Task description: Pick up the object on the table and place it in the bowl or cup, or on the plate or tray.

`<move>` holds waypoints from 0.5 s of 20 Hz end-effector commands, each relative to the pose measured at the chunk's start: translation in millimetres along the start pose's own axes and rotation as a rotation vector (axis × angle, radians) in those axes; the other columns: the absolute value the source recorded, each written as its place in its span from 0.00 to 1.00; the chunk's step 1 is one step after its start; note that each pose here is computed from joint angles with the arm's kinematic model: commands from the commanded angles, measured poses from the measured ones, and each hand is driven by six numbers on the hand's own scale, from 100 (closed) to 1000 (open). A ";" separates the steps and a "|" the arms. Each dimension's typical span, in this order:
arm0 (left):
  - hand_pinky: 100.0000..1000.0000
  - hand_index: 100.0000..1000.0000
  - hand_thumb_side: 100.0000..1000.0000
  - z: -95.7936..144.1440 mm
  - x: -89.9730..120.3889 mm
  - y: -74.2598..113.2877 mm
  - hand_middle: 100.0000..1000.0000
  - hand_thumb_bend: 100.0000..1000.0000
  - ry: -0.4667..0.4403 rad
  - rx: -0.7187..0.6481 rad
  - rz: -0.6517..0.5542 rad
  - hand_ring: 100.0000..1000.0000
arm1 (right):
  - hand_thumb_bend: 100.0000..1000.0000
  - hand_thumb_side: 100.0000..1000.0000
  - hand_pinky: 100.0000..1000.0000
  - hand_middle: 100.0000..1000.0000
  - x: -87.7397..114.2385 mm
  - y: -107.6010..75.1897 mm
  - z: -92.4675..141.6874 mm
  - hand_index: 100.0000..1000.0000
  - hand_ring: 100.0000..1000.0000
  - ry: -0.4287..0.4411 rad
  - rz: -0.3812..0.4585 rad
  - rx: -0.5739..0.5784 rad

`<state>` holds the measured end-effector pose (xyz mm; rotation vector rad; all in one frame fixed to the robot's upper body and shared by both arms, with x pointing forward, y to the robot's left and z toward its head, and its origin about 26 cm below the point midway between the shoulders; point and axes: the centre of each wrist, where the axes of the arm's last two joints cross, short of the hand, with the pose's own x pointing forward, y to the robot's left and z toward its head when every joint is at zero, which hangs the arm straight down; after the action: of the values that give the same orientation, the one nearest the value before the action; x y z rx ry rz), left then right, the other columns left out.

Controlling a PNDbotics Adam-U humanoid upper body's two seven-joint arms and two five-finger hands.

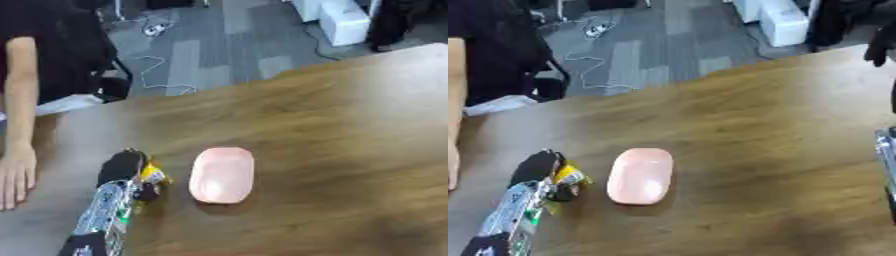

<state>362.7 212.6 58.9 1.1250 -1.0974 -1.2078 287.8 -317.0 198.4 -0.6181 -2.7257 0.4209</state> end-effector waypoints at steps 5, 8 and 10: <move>0.00 0.05 0.00 2.7 -0.7 99.2 0.00 0.37 -0.104 0.161 -0.275 0.00 | 0.00 1.00 0.00 0.24 2.8 -4.6 -6.0 0.60 0.16 -0.021 0.009 0.025; 0.00 0.05 0.00 5.8 12.3 106.5 0.00 0.34 -0.145 0.171 -0.264 0.00 | 0.00 1.00 0.00 0.24 2.9 -4.1 -6.4 0.59 0.16 -0.022 0.005 0.026; 0.00 0.05 0.00 7.2 24.4 104.3 0.00 0.34 -0.188 0.173 -0.239 0.00 | 0.00 1.00 0.00 0.23 3.0 -3.7 -6.9 0.59 0.16 -0.023 0.003 0.026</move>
<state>370.1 196.6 152.3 1.3093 -1.2082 -1.4497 287.8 -316.4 197.9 -0.6073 -2.7172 0.4323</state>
